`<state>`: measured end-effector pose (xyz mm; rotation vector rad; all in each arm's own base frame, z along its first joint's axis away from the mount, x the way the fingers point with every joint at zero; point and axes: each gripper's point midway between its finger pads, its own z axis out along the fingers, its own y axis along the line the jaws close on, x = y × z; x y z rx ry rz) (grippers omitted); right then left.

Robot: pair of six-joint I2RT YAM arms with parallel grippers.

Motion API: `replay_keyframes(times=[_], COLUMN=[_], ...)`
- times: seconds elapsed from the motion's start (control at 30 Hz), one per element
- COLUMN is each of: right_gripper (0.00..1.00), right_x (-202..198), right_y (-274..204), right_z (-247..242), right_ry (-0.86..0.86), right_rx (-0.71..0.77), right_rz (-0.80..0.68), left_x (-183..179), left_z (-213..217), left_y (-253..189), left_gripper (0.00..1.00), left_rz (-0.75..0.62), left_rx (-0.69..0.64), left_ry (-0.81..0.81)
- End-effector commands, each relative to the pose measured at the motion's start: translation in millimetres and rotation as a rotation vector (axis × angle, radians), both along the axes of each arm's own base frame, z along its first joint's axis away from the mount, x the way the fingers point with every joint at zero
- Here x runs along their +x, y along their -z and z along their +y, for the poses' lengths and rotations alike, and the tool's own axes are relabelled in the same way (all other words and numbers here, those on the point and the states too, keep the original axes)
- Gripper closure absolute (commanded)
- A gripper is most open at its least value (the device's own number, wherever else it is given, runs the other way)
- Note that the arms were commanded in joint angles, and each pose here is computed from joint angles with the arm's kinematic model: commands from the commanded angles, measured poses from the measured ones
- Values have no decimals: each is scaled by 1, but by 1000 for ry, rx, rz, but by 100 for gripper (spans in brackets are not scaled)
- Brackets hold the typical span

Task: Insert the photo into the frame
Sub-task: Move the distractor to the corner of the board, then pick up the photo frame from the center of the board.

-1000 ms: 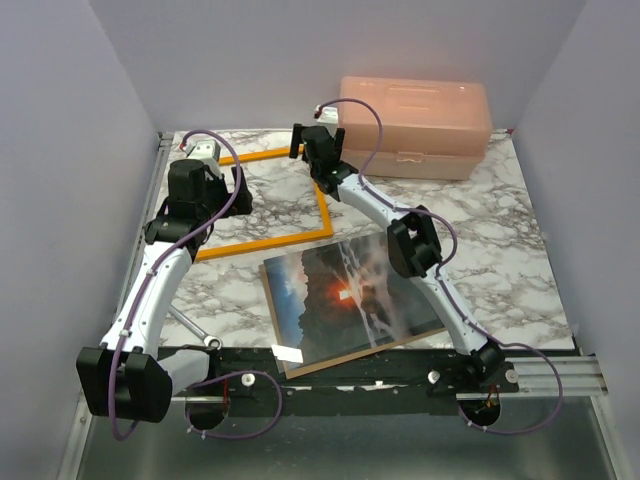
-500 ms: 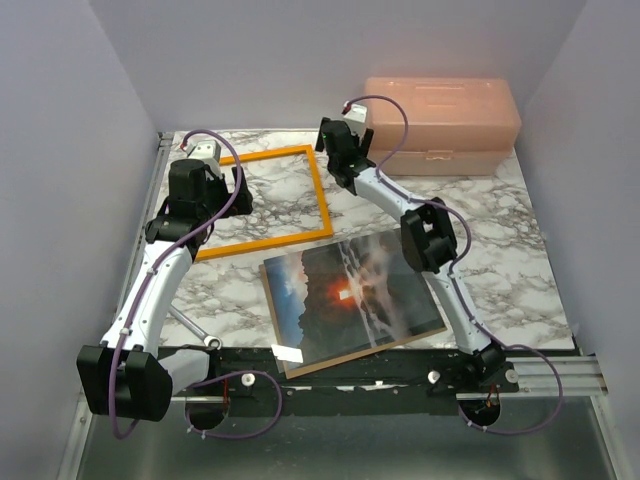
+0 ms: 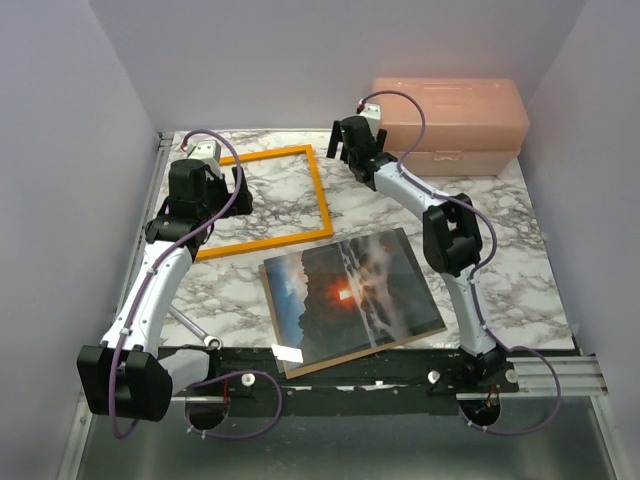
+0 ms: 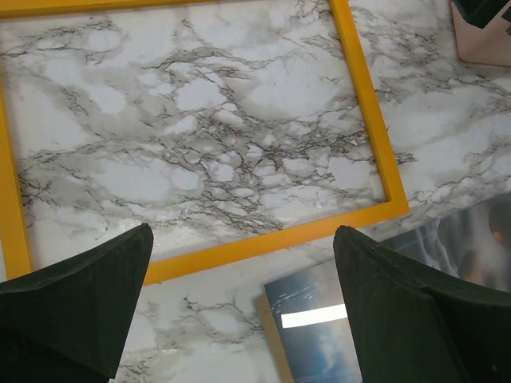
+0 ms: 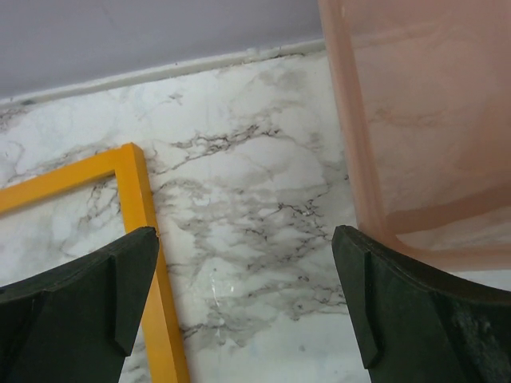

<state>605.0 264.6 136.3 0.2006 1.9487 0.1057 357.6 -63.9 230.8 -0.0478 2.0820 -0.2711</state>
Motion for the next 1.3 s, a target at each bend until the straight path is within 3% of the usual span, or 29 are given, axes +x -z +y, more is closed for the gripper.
replay_keyframes(times=[0.0,0.4,0.7,0.9,1.07,1.2,1.27], right_gripper=[0,1,9,20,29,40,56], right_x=[-36,-137,-190,-198,-198,-198,-197], right_y=[11,67,105,114,134,141,140], right_z=[7,18,50,66,53,49,50], right_ry=[-111,-319,-436,-466,-394,-378,-382], right_rx=[5,0,24,34,-70,-96,-99], right_rz=[141,464,625,658,697,716,714], left_x=[0,1,1,-1,-2,-4,-5], left_z=[-6,-23,-41,-47,-51,-54,-57], left_y=[-11,5,17,21,22,23,22], left_gripper=[1,2,2,2,2,2,2], left_rz=[-33,35,85,95,95,93,86], left_rx=[-4,8,43,82,113,138,147], left_ry=[34,118,175,190,197,209,222])
